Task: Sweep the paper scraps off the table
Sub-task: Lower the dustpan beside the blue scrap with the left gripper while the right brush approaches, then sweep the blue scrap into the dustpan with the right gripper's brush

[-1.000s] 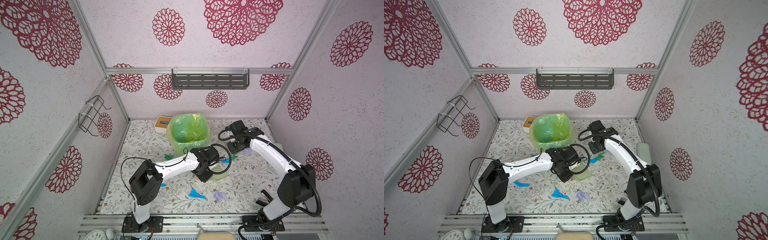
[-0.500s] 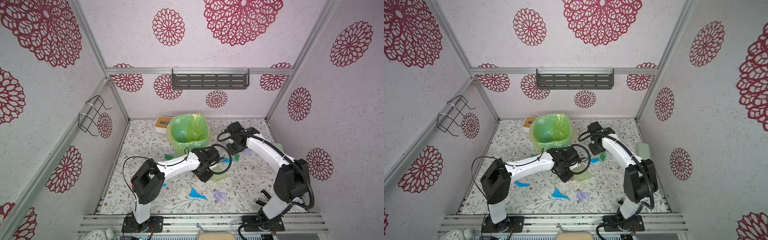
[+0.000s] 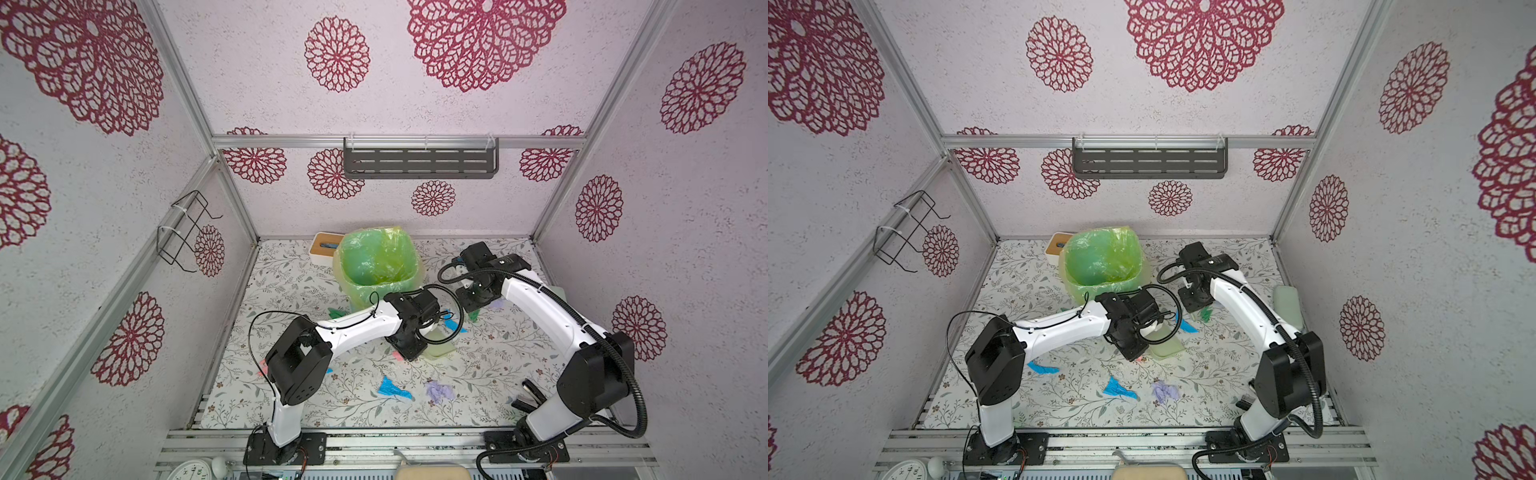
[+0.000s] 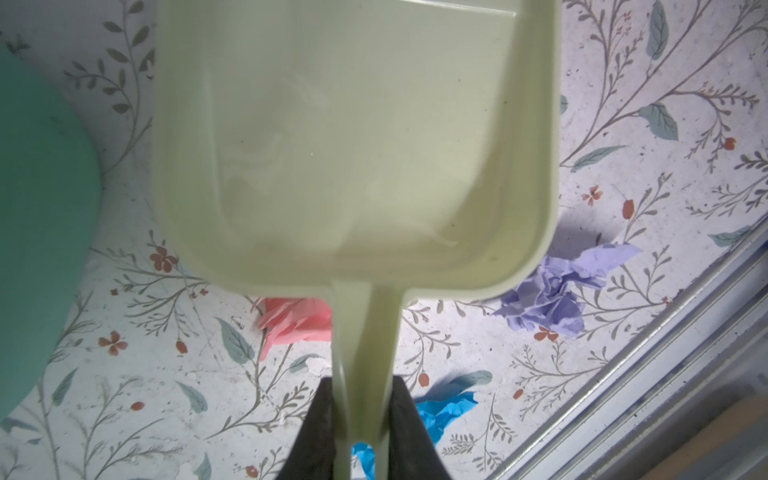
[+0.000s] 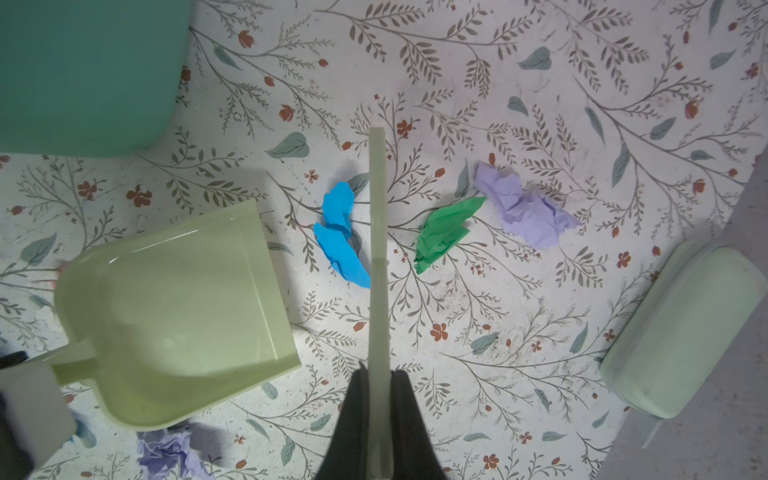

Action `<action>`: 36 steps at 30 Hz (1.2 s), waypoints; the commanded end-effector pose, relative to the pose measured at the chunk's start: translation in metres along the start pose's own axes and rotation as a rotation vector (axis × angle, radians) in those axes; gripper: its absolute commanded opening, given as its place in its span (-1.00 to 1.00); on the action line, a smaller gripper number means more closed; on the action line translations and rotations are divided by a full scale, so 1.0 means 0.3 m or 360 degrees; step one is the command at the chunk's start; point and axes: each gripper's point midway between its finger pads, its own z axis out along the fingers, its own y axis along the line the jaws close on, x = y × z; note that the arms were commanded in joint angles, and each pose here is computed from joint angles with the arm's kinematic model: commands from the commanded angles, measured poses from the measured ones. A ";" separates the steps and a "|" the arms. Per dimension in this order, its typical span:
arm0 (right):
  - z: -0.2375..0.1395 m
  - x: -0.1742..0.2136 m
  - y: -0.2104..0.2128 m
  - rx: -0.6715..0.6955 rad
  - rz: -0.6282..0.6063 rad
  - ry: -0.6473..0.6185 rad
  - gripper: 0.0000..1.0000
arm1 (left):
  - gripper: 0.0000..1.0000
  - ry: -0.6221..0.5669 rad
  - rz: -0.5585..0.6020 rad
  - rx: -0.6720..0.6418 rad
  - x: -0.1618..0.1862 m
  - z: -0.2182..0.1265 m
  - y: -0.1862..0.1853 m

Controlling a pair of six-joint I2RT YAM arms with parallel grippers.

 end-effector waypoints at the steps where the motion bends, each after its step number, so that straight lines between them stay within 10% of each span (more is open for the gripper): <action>1: -0.031 -0.029 -0.050 0.0134 0.0003 -0.0040 -1.00 | -0.83 0.0011 0.0010 0.0019 -0.013 0.015 0.005; 36: 0.024 0.045 0.101 -0.0228 -0.0015 0.0096 -1.00 | -0.84 0.0018 -0.0008 -0.0009 -0.055 0.074 0.052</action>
